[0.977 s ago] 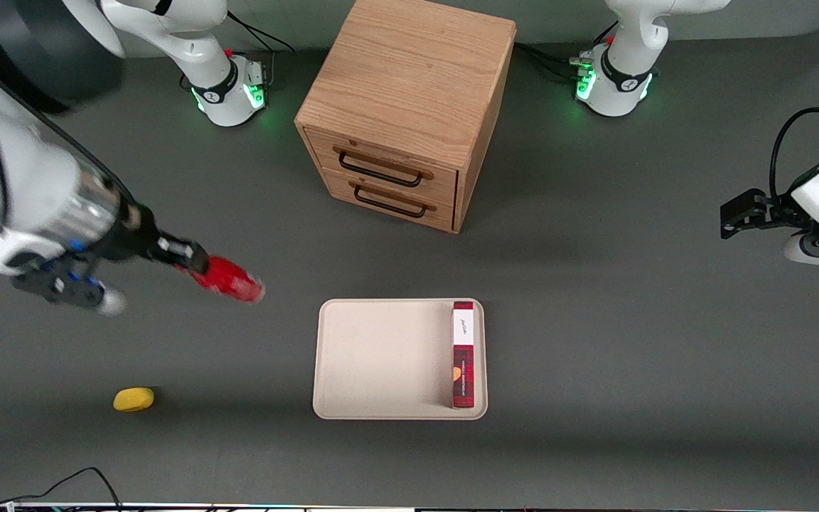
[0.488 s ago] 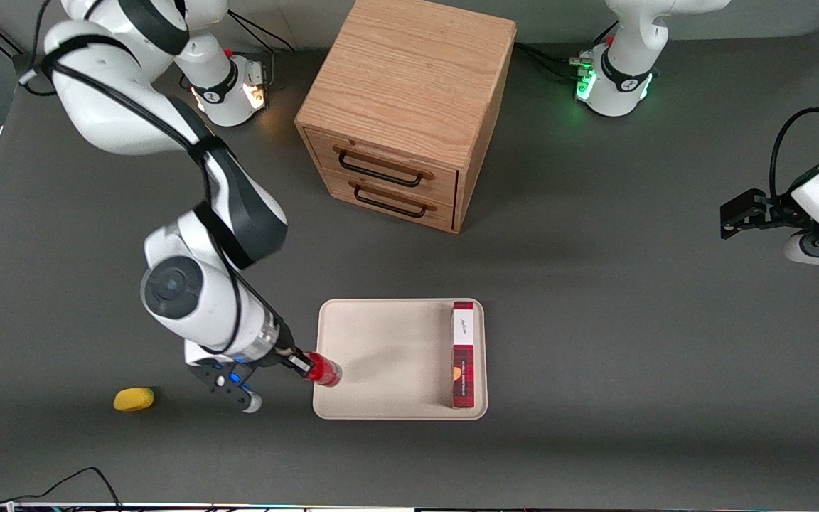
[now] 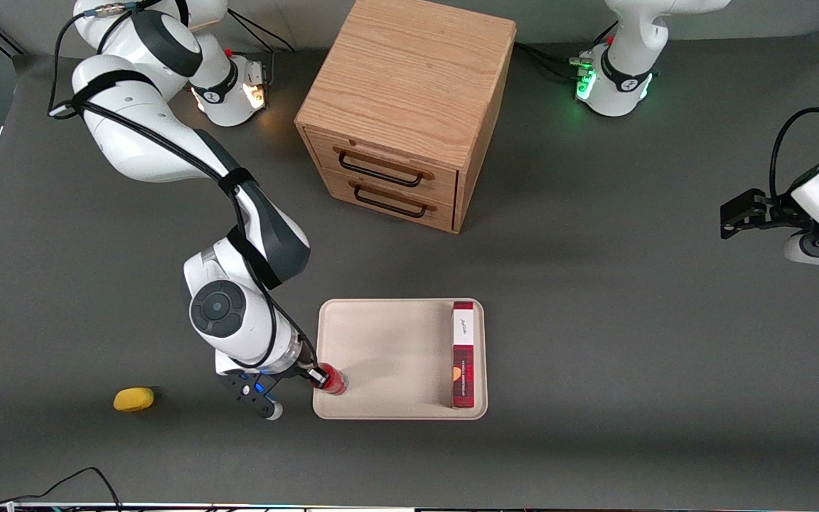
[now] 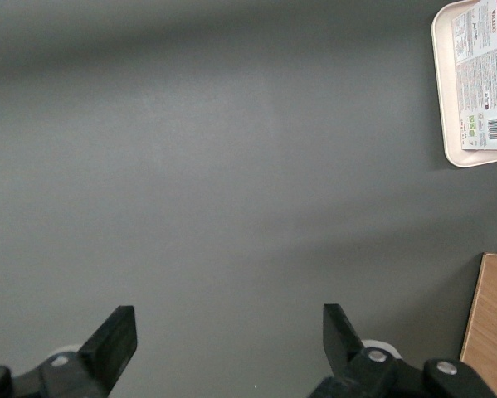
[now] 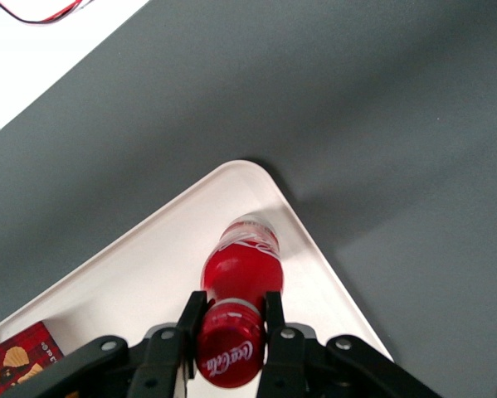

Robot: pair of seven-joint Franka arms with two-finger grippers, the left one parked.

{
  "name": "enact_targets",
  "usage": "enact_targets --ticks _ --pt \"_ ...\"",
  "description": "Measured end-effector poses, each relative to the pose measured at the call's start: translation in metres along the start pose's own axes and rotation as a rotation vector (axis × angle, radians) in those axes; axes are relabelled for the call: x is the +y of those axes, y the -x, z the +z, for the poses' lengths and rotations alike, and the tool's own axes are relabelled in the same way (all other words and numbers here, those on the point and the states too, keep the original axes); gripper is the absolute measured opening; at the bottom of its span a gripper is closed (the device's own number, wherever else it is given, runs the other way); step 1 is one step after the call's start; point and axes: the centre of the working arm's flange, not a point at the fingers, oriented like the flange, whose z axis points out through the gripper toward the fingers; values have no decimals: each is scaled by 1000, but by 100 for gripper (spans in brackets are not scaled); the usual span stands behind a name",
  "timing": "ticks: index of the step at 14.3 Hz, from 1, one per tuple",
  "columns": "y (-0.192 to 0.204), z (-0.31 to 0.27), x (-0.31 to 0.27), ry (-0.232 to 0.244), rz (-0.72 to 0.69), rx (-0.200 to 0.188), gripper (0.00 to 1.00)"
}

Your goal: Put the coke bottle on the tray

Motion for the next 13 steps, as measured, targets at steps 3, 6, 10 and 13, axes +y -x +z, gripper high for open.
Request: enact_targets --ticks 3,6,10,13 --pt "-3 -2 0 2 -3 16 33" --pt "-5 -2 1 21 -24 55 56" --pt "1 -33 1 65 -31 30 98" --pt "5 -138 14 99 -129 3 100"
